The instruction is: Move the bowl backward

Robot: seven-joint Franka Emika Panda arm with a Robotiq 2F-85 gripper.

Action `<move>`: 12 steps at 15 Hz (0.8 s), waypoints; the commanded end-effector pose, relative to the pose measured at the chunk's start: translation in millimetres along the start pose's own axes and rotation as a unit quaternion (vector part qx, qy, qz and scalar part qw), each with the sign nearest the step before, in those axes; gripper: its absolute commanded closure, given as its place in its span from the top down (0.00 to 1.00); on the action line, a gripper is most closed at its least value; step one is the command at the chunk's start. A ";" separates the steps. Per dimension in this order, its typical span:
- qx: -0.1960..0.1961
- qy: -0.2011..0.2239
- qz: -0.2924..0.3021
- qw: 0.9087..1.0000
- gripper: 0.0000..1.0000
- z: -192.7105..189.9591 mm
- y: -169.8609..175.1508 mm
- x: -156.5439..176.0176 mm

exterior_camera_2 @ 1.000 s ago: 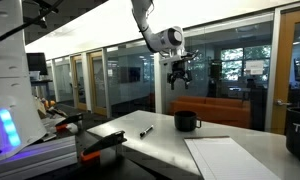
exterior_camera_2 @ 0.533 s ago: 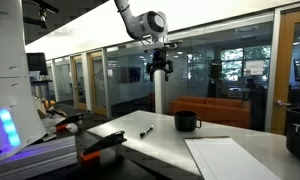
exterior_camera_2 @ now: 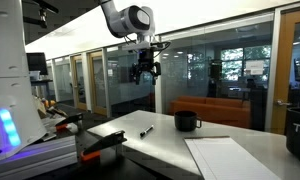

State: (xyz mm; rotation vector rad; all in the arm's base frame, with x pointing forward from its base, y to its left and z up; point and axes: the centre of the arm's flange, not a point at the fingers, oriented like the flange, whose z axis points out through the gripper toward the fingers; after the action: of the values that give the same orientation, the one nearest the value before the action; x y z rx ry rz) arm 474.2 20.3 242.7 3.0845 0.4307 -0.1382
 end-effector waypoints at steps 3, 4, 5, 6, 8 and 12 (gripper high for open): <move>0.009 0.018 -0.002 1.000 1.00 5.8 0.4 -14.7; 0.004 0.005 0.002 1.000 1.00 8.7 -1.9 -7.5; 0.004 0.005 0.002 1.000 1.00 9.2 -1.8 -8.0; 0.004 0.005 0.002 1.000 1.00 9.3 -1.7 -8.1; 0.003 0.006 0.002 1.000 1.00 9.2 -1.6 -8.0; 0.003 0.006 0.002 1.000 1.00 9.1 -1.5 -7.9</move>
State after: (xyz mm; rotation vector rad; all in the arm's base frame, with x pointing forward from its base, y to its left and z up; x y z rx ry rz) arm 465.5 19.2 234.3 3.0943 0.4255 -0.1198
